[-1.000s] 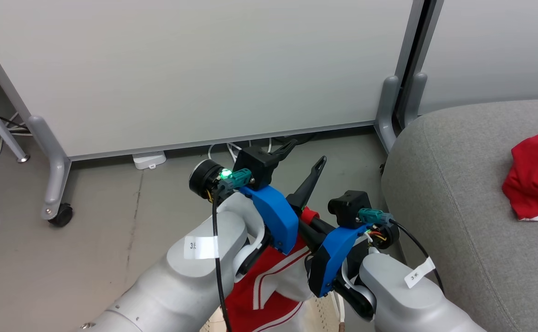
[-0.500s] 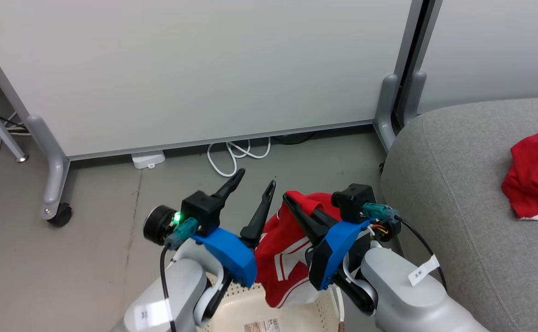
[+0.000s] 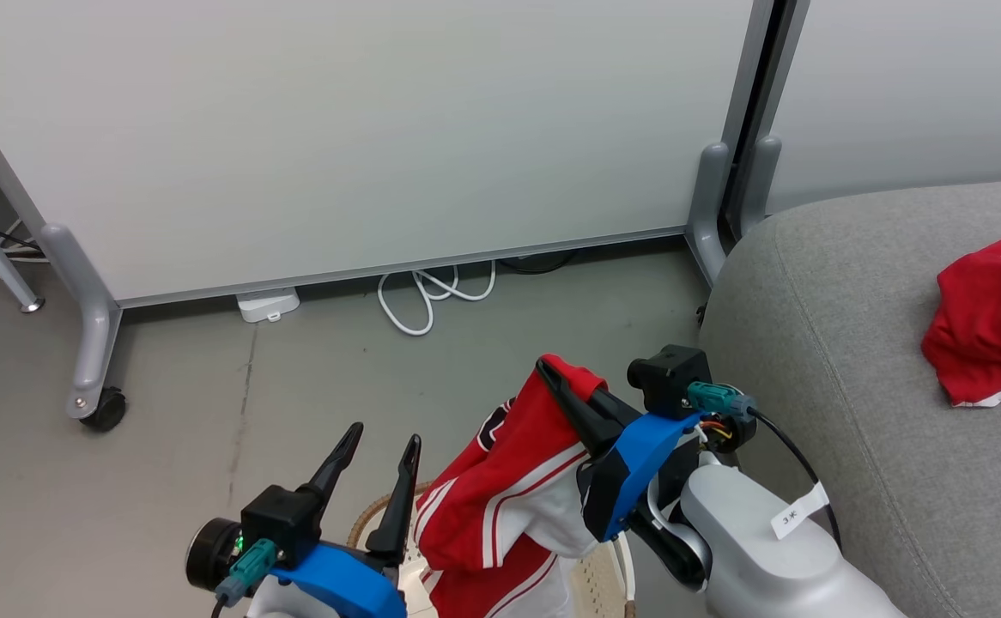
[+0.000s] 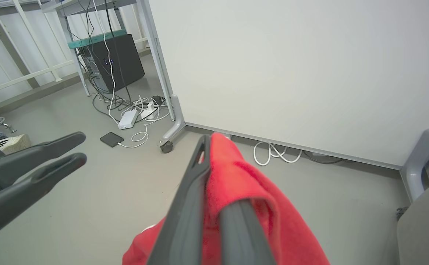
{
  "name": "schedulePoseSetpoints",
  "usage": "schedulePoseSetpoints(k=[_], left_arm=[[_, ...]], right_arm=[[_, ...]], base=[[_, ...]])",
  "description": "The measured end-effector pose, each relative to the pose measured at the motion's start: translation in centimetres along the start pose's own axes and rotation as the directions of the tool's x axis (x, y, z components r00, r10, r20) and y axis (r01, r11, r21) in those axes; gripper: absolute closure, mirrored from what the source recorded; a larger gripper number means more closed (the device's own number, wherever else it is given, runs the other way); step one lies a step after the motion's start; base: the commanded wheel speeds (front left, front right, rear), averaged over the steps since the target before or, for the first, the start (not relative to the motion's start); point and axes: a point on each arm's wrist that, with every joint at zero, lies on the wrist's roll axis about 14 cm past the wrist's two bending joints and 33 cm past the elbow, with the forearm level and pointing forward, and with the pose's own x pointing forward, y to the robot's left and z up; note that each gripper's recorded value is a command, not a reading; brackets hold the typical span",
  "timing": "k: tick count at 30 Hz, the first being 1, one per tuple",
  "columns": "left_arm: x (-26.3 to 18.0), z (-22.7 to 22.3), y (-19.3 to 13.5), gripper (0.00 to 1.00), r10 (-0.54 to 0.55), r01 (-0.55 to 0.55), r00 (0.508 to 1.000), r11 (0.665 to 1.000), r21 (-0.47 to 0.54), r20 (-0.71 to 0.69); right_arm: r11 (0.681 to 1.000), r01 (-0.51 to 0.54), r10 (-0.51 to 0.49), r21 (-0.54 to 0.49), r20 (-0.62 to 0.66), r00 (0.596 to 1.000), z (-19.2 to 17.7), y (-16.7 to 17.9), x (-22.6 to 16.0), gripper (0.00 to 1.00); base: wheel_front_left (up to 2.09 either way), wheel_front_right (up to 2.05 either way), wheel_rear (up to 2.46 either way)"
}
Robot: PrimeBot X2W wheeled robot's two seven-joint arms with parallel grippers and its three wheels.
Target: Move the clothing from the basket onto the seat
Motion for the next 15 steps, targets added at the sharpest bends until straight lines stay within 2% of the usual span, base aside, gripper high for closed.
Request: schedulePoseSetpoints(k=[15], left_arm=[[-0.82,-0.88,0.37,0.00,0.035,-0.035,0.999,0.999,-0.010,-0.005]], right_arm=[[0.999,0.034,-0.034,0.007,0.004,0.999,-0.12,-1.00,-0.78,1.00]], base=[[0.00,0.00,0.00]])
